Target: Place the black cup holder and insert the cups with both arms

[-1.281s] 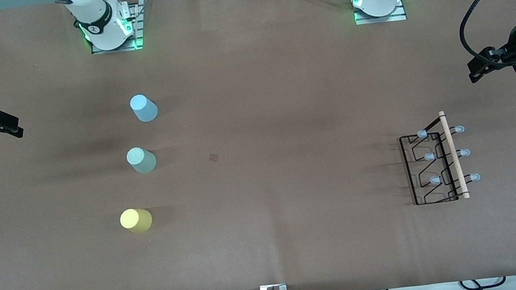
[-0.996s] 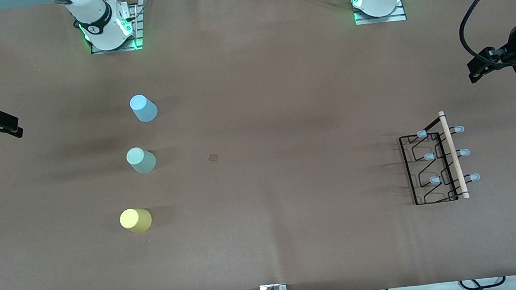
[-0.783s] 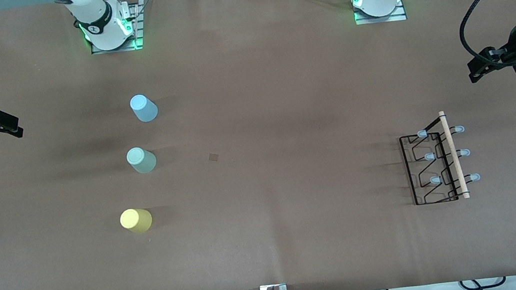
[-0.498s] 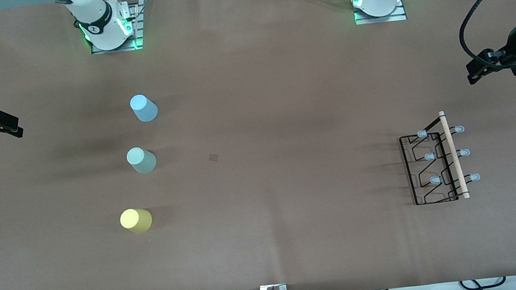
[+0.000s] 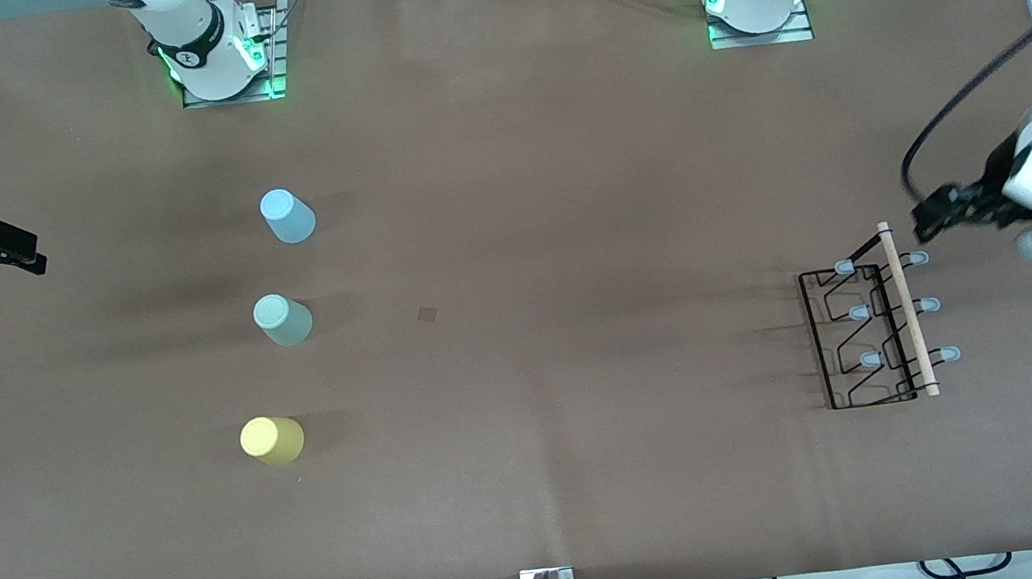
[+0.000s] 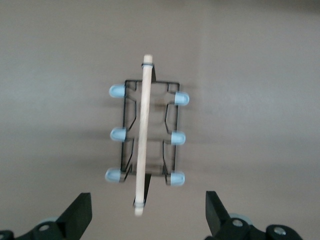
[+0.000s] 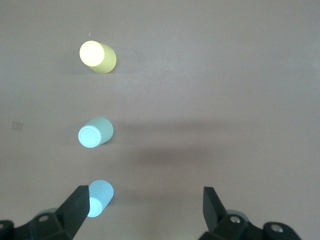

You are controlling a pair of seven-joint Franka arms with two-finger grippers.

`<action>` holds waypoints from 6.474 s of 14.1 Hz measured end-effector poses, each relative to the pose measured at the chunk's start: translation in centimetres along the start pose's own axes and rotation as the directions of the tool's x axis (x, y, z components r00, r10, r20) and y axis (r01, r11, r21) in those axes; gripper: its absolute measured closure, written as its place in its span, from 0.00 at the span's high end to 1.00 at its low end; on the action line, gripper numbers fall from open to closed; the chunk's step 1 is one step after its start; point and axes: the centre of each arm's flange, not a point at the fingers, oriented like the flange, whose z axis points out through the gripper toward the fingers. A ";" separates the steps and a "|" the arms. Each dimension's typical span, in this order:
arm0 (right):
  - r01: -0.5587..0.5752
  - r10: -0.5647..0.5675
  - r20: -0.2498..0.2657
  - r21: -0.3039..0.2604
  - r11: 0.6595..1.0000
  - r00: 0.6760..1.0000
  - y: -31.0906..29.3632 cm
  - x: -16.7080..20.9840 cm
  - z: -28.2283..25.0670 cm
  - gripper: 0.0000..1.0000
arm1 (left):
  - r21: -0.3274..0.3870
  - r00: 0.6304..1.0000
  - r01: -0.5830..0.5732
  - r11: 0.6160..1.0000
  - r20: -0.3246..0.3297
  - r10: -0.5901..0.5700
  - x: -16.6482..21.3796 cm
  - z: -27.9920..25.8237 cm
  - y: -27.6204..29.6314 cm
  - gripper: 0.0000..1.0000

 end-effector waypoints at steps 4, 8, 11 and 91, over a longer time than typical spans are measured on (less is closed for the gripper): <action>0.000 0.000 0.000 0.000 1.000 1.000 0.0 0.0 0.0 1.00 | -0.013 1.000 0.001 1.000 -0.025 -0.002 0.2 7.5 -0.1 1.00; 0.000 0.000 0.001 0.000 1.000 1.000 0.0 0.0 0.0 1.00 | -0.016 1.000 0.020 1.000 -0.024 -0.020 0.6 10.5 -1.2 1.00; 0.000 0.000 0.001 0.000 1.000 1.000 0.0 0.0 0.0 1.00 | -0.017 0.999 0.032 0.999 -0.013 -0.032 0.7 12.2 -2.1 0.99; -0.421 0.368 0.412 0.043 0.906 0.834 -42.4 -0.7 18.4 0.66 | 0.014 0.989 0.148 0.989 0.029 -0.148 1.3 -14.6 -0.7 1.00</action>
